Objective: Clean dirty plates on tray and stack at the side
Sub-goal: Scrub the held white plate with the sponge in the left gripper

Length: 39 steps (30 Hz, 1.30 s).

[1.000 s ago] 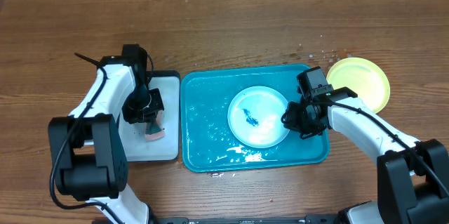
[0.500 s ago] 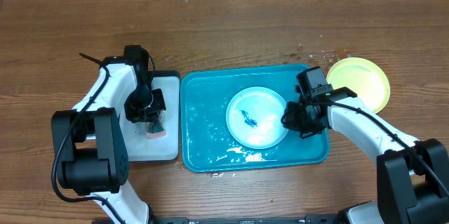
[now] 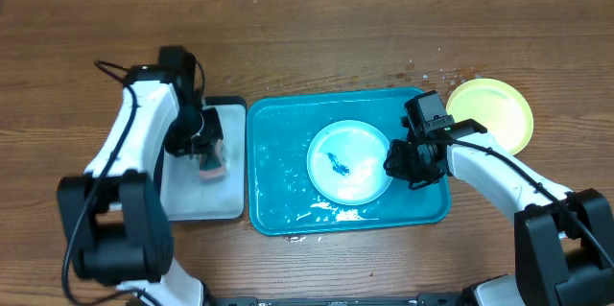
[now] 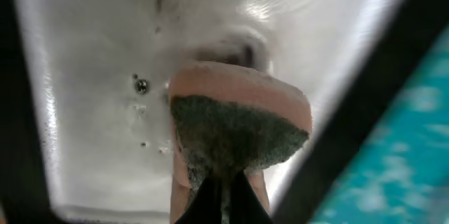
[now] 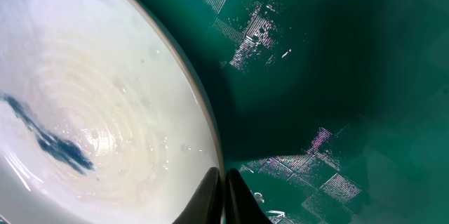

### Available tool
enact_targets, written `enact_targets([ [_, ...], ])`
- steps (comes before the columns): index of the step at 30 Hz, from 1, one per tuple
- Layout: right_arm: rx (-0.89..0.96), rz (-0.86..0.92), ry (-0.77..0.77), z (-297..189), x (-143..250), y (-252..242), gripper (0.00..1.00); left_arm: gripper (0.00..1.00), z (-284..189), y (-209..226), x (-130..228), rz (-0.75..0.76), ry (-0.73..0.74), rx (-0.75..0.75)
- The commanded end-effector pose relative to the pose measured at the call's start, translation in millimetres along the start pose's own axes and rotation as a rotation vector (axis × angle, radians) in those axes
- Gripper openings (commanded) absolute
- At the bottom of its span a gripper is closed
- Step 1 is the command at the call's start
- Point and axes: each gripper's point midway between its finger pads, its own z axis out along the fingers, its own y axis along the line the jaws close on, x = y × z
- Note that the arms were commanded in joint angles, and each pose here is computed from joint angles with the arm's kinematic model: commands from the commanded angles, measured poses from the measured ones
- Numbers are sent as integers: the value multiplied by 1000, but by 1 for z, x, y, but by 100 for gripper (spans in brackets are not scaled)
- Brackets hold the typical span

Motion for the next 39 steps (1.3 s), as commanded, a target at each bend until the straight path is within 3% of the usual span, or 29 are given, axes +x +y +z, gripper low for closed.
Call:
enact_targets([
  [1, -19, -22, -3, 0, -3, 6, 4, 4, -40, -31, -5, 81, -96, 171],
  [6, -72, -74, -14, 0, -6, 17, 4, 4, -53, -80, 13, 236, -83, 344],
  [12, -78, -70, -24, -1, -9, 18, 4, 4, -50, -135, 32, 416, -105, 365],
  [20, -98, -72, -16, -1, -7, 22, 4, 4, -21, -194, 39, 442, -136, 329],
  [30, -161, -76, -6, -2, -7, 33, 4, 4, 52, -194, 53, 416, 45, 236],
  [39, -180, -108, -3, 1, 0, 49, 4, 4, 78, -189, 60, 426, 91, 168],
])
